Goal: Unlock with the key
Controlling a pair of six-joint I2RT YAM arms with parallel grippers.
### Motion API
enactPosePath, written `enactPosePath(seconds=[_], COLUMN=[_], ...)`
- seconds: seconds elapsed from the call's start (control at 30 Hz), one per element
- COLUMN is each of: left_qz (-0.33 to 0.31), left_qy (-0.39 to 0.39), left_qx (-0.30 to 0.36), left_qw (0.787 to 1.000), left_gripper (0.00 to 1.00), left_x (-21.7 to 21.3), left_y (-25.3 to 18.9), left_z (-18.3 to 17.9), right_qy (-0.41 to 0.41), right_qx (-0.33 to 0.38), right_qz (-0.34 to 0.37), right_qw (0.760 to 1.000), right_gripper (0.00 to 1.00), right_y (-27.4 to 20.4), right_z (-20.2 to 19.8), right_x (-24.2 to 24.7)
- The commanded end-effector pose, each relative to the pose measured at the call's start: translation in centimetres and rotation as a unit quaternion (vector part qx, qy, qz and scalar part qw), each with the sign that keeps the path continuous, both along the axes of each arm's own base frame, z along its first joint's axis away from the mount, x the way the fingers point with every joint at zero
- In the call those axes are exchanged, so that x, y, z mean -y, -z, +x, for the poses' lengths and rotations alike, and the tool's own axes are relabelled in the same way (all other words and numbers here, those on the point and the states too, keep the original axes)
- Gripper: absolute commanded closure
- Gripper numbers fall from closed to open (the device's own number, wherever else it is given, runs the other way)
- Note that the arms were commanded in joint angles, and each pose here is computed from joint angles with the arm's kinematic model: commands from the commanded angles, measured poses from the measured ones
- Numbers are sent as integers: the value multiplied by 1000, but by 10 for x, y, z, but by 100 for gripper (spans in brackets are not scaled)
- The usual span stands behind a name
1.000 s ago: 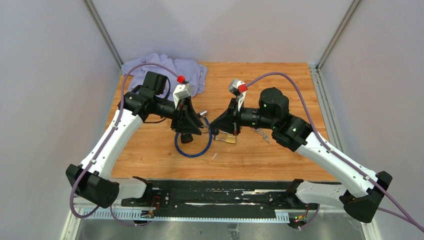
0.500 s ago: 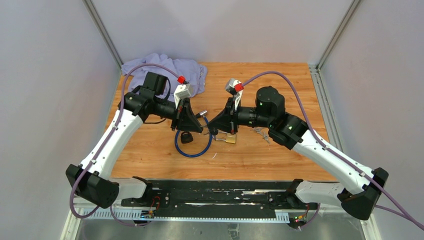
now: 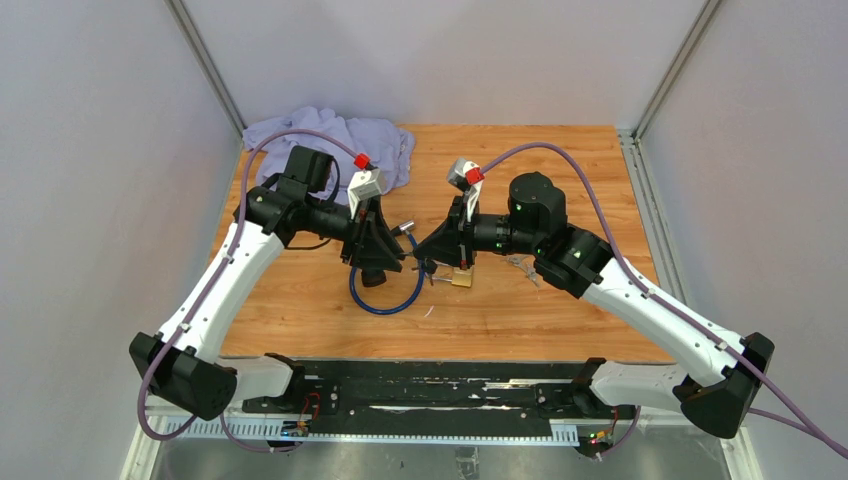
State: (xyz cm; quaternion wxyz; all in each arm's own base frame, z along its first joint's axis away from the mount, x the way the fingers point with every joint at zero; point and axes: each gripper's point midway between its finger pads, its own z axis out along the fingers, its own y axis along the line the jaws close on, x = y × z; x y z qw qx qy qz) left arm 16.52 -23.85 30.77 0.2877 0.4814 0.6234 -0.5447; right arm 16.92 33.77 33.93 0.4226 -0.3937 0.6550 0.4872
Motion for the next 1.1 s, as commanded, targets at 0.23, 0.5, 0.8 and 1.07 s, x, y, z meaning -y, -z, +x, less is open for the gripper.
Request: enactPosePath(seconds=[0.23,0.5,0.8,1.07], left_qz=[7,13,42,51], left_qy=[-9,-12,-40,-57], left_qx=[-3,-9,-7,-1], left_qw=[1000,1000,998,997], left_gripper=[72,99,100,100], left_x=[-1,0,-3,-5], left_y=[-2,2,11,9], left_z=[0,3,11,13], right_qy=[-13,-17,-43,-93], right_qx=[19,19,8,-28], right_qz=[1,-3,10,-7], right_qw=[1000,1000,999,995], right_gripper=[99,99,50,34], right_y=[-7,-4,-19,-10], right_z=[-4,-5,-6,-1], right_x=[-4,-6,3,-5])
